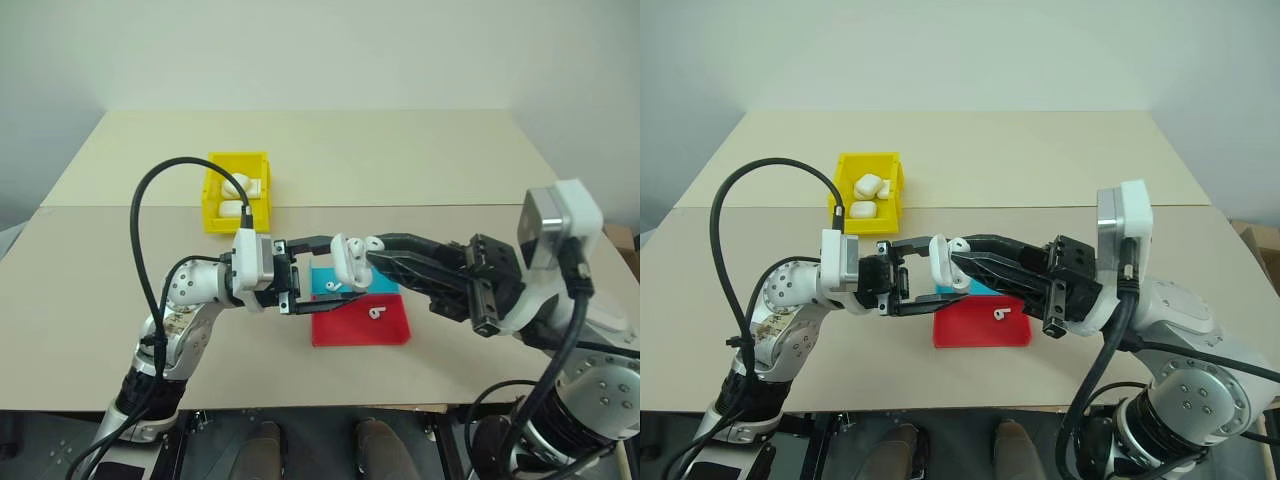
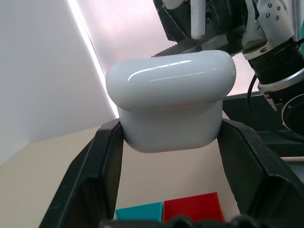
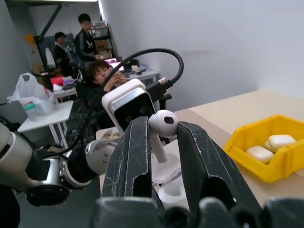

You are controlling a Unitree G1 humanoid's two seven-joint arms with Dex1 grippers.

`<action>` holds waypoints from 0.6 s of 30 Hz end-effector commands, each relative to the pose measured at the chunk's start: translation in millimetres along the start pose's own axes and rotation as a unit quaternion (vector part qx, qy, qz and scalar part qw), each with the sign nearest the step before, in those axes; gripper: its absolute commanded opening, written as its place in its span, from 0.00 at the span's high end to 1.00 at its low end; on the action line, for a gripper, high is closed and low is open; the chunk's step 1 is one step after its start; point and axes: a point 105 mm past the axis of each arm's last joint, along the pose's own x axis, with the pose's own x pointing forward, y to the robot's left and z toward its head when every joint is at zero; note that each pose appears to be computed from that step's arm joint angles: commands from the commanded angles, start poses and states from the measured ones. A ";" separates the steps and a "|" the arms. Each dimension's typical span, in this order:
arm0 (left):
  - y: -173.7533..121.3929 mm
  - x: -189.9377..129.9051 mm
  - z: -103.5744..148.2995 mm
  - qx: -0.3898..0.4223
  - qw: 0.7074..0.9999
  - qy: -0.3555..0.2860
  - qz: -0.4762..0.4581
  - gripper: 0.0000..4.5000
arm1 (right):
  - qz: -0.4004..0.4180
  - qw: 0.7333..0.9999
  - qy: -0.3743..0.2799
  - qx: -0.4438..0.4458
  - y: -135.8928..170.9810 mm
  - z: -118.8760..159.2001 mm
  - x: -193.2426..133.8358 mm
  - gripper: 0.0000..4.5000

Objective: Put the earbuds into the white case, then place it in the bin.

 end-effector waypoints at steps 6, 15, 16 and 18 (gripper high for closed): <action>-2.6 1.0 10.6 0.019 1.000 -0.018 0.003 0.39 | 0.012 1.000 0.008 -0.020 1.1 -5.5 1.2 0.86; -5.0 0.5 9.1 0.025 1.000 -0.017 -0.001 0.39 | 0.011 1.000 0.016 -0.016 -1.1 -13.7 3.6 0.86; -5.1 0.6 9.1 0.025 1.000 -0.018 -0.001 0.39 | 0.011 1.000 0.018 -0.015 -1.1 -14.4 3.6 0.86; -4.9 0.8 9.1 0.026 0.999 -0.019 -0.001 0.39 | 0.009 1.000 0.021 -0.016 -1.4 -16.1 3.7 0.86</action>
